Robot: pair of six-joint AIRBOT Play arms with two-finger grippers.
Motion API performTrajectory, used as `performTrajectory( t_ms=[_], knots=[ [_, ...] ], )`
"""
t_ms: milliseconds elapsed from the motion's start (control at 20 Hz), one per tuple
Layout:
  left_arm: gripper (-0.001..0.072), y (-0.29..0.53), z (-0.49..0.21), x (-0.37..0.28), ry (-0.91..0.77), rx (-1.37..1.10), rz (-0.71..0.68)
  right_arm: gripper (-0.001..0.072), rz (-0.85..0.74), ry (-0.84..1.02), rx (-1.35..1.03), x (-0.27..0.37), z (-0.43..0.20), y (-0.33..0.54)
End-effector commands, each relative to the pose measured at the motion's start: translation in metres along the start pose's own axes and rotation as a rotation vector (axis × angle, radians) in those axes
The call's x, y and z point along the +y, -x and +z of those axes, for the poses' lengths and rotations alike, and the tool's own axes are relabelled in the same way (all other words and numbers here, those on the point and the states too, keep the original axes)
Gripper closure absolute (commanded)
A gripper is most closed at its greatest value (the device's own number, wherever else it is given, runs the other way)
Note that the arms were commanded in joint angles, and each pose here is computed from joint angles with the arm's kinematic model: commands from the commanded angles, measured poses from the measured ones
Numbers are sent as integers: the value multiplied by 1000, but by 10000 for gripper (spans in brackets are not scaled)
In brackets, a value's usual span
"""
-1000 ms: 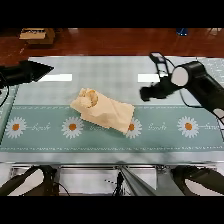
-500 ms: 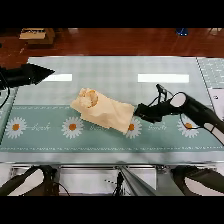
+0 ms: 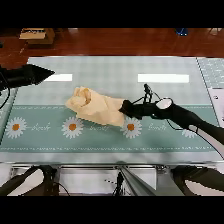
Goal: Fold the shirts.
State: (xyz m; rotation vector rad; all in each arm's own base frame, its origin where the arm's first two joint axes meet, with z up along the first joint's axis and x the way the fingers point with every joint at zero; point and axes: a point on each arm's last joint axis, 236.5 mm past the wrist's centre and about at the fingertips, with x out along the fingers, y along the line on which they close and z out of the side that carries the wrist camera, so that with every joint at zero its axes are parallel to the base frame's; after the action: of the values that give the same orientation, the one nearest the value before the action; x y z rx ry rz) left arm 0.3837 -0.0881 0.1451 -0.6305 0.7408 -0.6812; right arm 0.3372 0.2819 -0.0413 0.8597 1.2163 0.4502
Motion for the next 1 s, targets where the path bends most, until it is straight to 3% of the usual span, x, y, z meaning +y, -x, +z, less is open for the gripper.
performTrajectory(
  t_ms=[0,200,350,600,950],
  knots=[
    [683,-2,-3,7,4,13,16,684,89,211,-7,46,23,55],
    [683,-10,-7,18,37,37,12,684,-117,113,-302,9,90,195],
    [683,-18,-13,20,49,60,3,684,-269,-11,-433,-45,91,286],
    [683,-25,-17,26,69,81,-2,684,-570,-383,-418,-154,18,383],
    [683,-28,-20,32,82,91,-2,684,-987,-784,-366,-245,-98,481]
  ],
)
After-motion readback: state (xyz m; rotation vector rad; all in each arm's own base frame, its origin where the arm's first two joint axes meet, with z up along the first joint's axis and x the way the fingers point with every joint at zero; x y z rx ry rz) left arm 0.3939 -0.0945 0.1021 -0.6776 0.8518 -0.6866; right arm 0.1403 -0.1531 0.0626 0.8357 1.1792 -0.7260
